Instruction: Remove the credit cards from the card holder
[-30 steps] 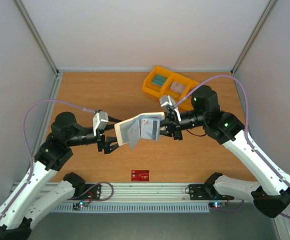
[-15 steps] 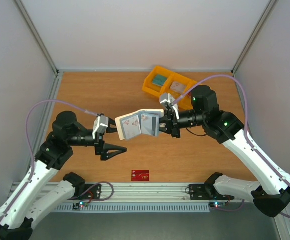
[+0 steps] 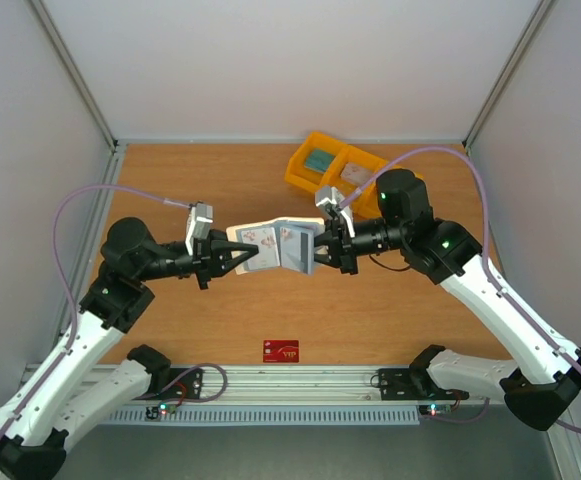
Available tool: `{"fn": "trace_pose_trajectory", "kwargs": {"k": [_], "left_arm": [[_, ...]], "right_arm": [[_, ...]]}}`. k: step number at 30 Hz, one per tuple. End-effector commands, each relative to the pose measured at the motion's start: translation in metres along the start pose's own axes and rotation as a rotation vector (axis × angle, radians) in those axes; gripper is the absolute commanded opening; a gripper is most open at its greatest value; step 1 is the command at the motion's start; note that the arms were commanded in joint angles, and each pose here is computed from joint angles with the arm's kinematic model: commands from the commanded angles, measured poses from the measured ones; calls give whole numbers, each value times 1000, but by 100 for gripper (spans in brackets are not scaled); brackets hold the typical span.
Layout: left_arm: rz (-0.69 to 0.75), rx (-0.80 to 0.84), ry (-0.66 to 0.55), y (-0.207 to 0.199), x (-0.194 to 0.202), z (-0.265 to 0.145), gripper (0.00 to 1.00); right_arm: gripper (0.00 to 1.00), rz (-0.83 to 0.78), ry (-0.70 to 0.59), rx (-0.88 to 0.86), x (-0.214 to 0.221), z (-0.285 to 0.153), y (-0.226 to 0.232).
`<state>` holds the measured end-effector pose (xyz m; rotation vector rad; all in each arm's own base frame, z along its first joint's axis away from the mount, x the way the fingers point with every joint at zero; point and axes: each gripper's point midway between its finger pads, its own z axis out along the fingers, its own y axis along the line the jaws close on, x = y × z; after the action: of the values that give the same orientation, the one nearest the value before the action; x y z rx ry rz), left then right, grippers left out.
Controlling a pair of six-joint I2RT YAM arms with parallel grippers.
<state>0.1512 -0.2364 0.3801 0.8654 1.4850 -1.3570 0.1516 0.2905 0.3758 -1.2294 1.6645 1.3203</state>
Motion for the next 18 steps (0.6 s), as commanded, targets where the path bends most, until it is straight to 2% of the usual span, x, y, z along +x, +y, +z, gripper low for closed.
{"fn": "trace_pose_trajectory", "kwargs": {"k": [1, 3, 4, 5, 7, 9, 11, 13, 15, 18], "left_arm": [[27, 6, -49, -6, -10, -2, 0], [14, 6, -41, -7, -8, -4, 0], [6, -6, -45, -6, -8, -5, 0], [-25, -39, -35, 0, -4, -5, 0], [-72, -101, -39, 12, -1, -8, 0], [-113, -158, -37, 24, 6, -10, 0], [-134, -193, -34, 31, 12, -12, 0], [-126, -193, -35, 31, 15, -12, 0], [-121, -180, -39, 30, 16, -12, 0], [-121, -178, -43, 31, 17, -11, 0]], "right_arm": [[1, -75, -41, -56, -14, -6, 18], [3, -69, -41, -25, -11, -8, 10], [10, -51, -43, 8, -10, -11, 1], [22, -19, -46, 64, -8, -15, -12], [39, 68, -54, 233, -3, -30, -47], [47, 176, -74, 454, 3, -59, -86], [48, 306, -104, 704, 15, -103, -123], [48, 373, -169, 809, 15, -137, -134], [46, 335, -223, 795, 2, -141, -124], [35, 228, -323, 560, -33, -122, -85]]}}
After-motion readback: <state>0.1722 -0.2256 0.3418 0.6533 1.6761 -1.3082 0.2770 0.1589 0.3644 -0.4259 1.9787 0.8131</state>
